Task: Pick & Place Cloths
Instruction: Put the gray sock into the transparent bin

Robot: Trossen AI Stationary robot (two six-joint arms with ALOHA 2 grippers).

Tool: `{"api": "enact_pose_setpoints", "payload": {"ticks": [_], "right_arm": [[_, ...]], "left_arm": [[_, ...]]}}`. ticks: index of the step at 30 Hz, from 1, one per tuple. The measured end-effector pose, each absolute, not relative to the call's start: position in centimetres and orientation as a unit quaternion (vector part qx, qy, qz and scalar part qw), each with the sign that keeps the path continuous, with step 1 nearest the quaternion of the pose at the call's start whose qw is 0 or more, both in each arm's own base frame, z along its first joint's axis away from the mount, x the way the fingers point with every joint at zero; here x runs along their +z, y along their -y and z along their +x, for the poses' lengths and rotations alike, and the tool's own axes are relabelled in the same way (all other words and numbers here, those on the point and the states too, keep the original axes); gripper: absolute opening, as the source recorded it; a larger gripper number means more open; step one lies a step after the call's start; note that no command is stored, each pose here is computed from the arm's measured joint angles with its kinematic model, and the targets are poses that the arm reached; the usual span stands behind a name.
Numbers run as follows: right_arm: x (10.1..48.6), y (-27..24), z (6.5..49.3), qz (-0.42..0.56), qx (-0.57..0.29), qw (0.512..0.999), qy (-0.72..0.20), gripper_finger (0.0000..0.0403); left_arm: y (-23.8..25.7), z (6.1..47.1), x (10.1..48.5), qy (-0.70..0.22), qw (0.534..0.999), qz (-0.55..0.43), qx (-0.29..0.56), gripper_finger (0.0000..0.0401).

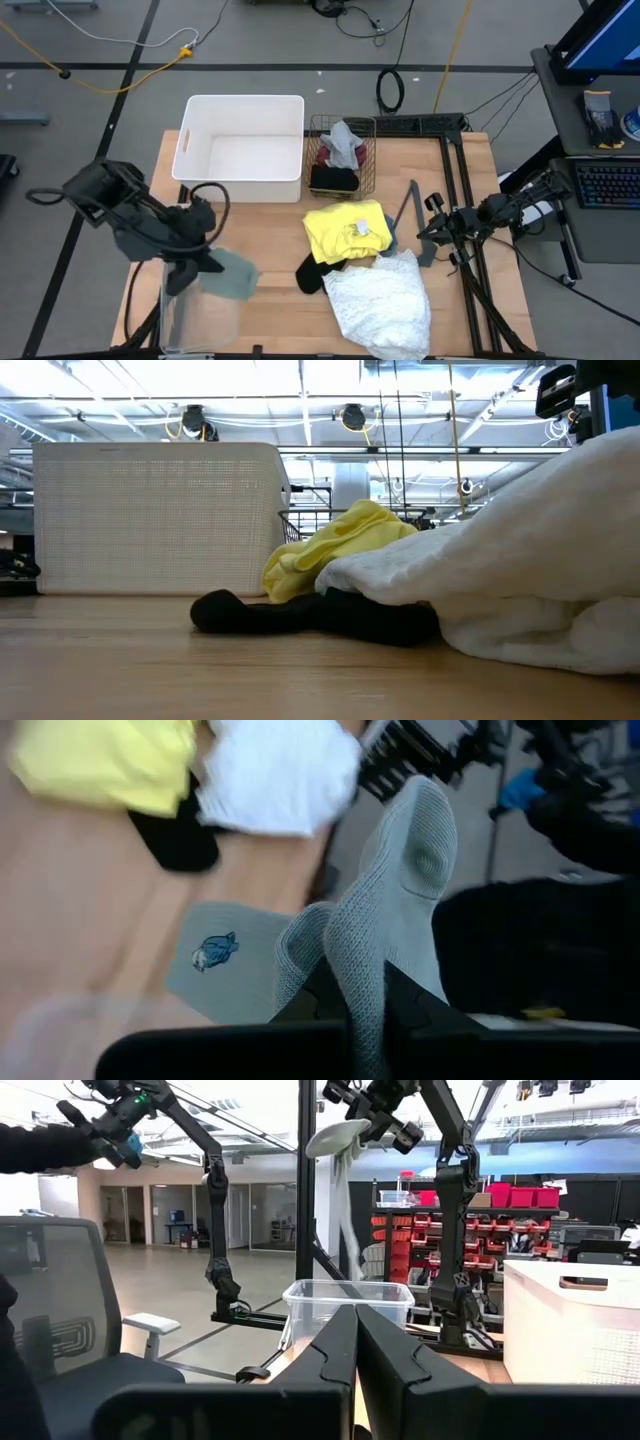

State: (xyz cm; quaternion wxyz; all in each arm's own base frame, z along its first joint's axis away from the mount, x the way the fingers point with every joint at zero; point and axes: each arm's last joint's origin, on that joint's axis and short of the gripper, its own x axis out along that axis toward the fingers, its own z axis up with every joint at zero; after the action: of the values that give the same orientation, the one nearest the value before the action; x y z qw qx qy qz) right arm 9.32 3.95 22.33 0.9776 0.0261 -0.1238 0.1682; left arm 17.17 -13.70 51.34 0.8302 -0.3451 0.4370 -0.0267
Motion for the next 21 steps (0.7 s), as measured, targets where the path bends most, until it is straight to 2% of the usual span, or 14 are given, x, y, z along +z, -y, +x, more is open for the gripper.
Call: {"api": "enact_pose_setpoints", "payload": {"ticks": [4,12,21], "right_arm": [[22.3,-4.0,9.3,0.026,0.168,0.978,0.124,0.0000],[22.3,-4.0,9.3,0.024,0.168,0.978,0.122,0.0000],[22.3,-4.0,9.3,0.023,0.168,0.978,0.120,0.0000]], "left_arm": [[13.8,16.3,51.6,-0.460,0.797,-0.388,-0.042,0.0003],[15.0,15.5,51.4,-0.490,0.763,-0.420,-0.046,0.0003],[17.7,15.4,48.5,-0.558,0.719,-0.415,-0.004,0.0003]]}}
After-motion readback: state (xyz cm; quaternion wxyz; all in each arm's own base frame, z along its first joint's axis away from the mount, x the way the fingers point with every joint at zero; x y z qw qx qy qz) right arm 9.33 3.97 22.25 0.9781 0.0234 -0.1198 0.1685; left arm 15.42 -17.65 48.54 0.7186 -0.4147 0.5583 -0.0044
